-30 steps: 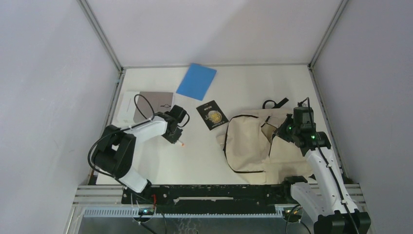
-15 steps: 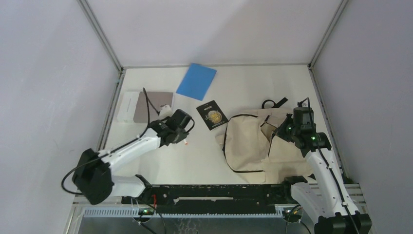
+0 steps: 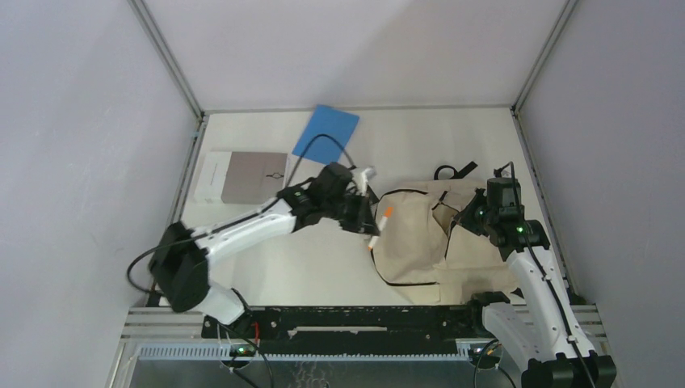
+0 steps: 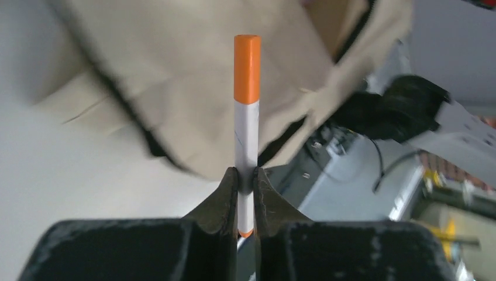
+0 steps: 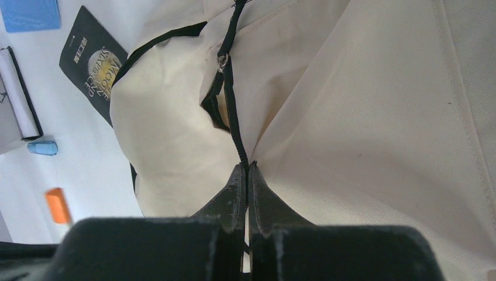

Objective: Pack the student bag
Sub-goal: Place the stationery in the student bag.

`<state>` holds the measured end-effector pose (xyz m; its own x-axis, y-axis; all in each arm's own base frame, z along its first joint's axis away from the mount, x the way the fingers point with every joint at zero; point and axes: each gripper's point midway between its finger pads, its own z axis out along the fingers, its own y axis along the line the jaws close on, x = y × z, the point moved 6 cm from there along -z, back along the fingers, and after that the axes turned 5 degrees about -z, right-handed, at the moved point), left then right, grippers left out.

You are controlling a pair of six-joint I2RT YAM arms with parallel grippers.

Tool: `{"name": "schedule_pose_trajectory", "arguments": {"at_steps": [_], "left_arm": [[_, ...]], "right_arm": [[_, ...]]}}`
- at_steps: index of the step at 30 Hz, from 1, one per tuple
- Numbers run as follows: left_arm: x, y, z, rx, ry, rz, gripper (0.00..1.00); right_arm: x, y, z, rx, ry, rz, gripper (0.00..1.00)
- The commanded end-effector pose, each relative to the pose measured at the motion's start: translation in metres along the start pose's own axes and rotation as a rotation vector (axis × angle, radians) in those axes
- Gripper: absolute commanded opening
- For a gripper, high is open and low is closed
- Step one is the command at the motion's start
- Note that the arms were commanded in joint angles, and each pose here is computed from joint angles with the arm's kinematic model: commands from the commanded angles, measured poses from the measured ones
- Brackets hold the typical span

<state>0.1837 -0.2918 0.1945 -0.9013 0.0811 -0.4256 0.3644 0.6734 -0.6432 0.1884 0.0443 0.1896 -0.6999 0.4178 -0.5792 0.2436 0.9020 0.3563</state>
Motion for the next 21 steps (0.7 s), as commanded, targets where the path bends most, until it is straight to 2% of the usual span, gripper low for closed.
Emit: {"name": "schedule_pose_trajectory", "arguments": {"at_steps": [1,5,10,15,21], "left_arm": [[0.002,-0.069,0.019,0.308,0.223,0.143,0.0],[-0.003,-0.096,0.052,0.355,0.267,0.106,0.0],[-0.012,-0.108,0.091,0.393,0.328,0.011,0.0],[-0.029,-0.114,0.12,0.388,0.294,-0.012,0.0],[-0.046,-0.115,0.158,0.348,0.316,-0.028,0.0]], "right_arm": [[-0.013,0.012,-0.006,-0.067,-0.073,0.006,0.0],[-0.012,0.011,-0.007,-0.062,-0.07,0.007,0.0],[-0.011,0.01,-0.009,-0.059,-0.072,0.003,0.0],[-0.01,0.009,-0.009,-0.052,-0.072,0.004,0.0],[-0.01,0.011,-0.01,-0.061,-0.066,0.008,0.0]]}}
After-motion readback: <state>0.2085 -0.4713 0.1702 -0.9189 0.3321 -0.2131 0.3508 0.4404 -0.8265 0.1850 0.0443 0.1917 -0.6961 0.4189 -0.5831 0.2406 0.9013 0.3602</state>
